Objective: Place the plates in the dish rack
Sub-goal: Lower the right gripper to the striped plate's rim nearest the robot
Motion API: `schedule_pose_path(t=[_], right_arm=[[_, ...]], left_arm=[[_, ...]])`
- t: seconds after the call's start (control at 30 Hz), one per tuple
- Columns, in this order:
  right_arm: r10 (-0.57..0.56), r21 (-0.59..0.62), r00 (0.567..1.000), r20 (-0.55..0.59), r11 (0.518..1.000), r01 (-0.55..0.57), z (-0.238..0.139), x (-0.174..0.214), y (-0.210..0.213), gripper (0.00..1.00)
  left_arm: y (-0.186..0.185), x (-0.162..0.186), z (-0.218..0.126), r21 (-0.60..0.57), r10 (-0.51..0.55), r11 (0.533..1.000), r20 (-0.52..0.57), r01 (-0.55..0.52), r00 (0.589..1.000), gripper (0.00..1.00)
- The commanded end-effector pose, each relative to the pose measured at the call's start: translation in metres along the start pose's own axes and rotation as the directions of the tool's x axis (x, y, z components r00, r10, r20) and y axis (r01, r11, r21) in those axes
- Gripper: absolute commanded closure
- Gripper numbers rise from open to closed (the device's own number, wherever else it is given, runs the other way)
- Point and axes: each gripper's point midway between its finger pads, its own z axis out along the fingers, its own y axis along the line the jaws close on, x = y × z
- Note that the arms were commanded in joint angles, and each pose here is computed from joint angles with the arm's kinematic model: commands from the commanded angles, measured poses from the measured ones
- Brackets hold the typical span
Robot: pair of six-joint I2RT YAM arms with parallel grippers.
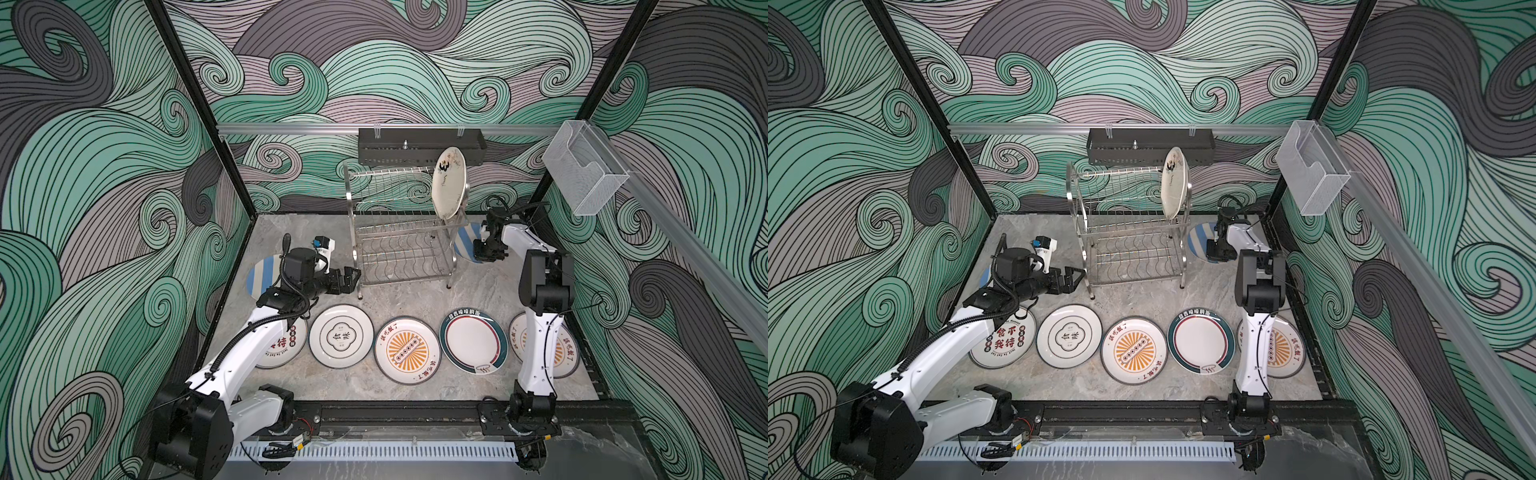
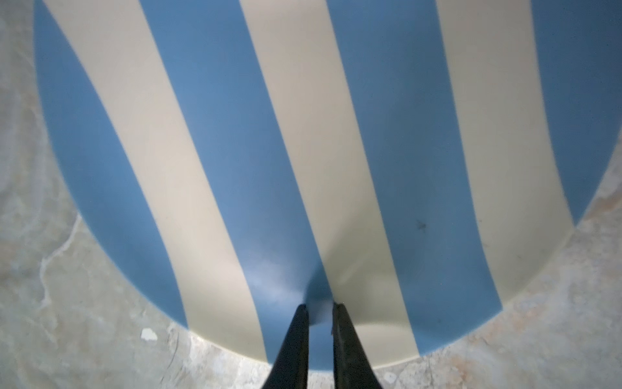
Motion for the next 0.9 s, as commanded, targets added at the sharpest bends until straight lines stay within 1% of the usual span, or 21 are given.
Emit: schedule_pose_path(t=[0.0, 0.17, 0.27, 0.33, 0.43, 0.6, 0.7, 0.77, 0.8, 0.87], right_arm=[[0.022, -0.047, 0.992, -0.124, 0.999, -0.028, 0.002, 0.041, 0.003, 0.84], [0.030, -0.037, 0.984, -0.175, 0.999, -0.037, -0.006, 0.079, 0.001, 0.84], [0.054, -0.013, 0.983, -0.176, 0.998, -0.057, -0.013, 0.099, -0.007, 0.84], [0.067, -0.027, 0.985, -0.161, 0.997, -0.072, -0.019, 0.109, -0.005, 0.84], [0.085, -0.035, 0.990, -0.117, 0.995, -0.090, -0.033, 0.115, -0.003, 0.83], [0.112, -0.009, 0.993, -0.026, 0.994, -0.112, -0.061, 0.108, -0.011, 0.81], [0.164, -0.015, 0.986, 0.041, 0.986, -0.163, -0.076, 0.105, -0.021, 0.78], [0.229, -0.051, 0.967, 0.113, 0.973, -0.225, -0.092, 0.101, -0.031, 0.71], [0.263, -0.068, 0.954, 0.143, 0.964, -0.255, -0.098, 0.101, -0.036, 0.70], [0.352, -0.128, 0.907, 0.229, 0.935, -0.331, -0.111, 0.099, -0.048, 0.66]], left_arm=[[-0.001, -0.004, -0.003, -0.008, 0.015, 1.000, 0.011, -0.015, 1.000, 0.01], [-0.002, -0.003, -0.002, -0.002, 0.012, 1.000, 0.009, -0.012, 1.000, 0.01], [-0.003, -0.004, -0.001, 0.004, 0.008, 1.000, 0.008, -0.008, 1.000, 0.01], [-0.003, -0.004, -0.001, 0.007, 0.008, 1.000, 0.009, -0.008, 1.000, 0.01], [-0.004, -0.005, -0.002, 0.008, 0.007, 1.000, 0.011, -0.007, 1.000, 0.02], [-0.005, -0.004, -0.002, 0.015, 0.003, 1.000, 0.010, -0.004, 1.000, 0.02], [-0.005, -0.005, -0.002, 0.019, 0.003, 1.000, 0.010, -0.003, 1.000, 0.02], [-0.006, -0.005, -0.002, 0.022, 0.003, 1.000, 0.010, -0.004, 1.000, 0.01], [-0.006, -0.005, -0.001, 0.025, 0.003, 1.000, 0.010, -0.003, 1.000, 0.02], [-0.006, -0.003, 0.000, 0.026, 0.001, 1.000, 0.005, -0.001, 1.000, 0.01]])
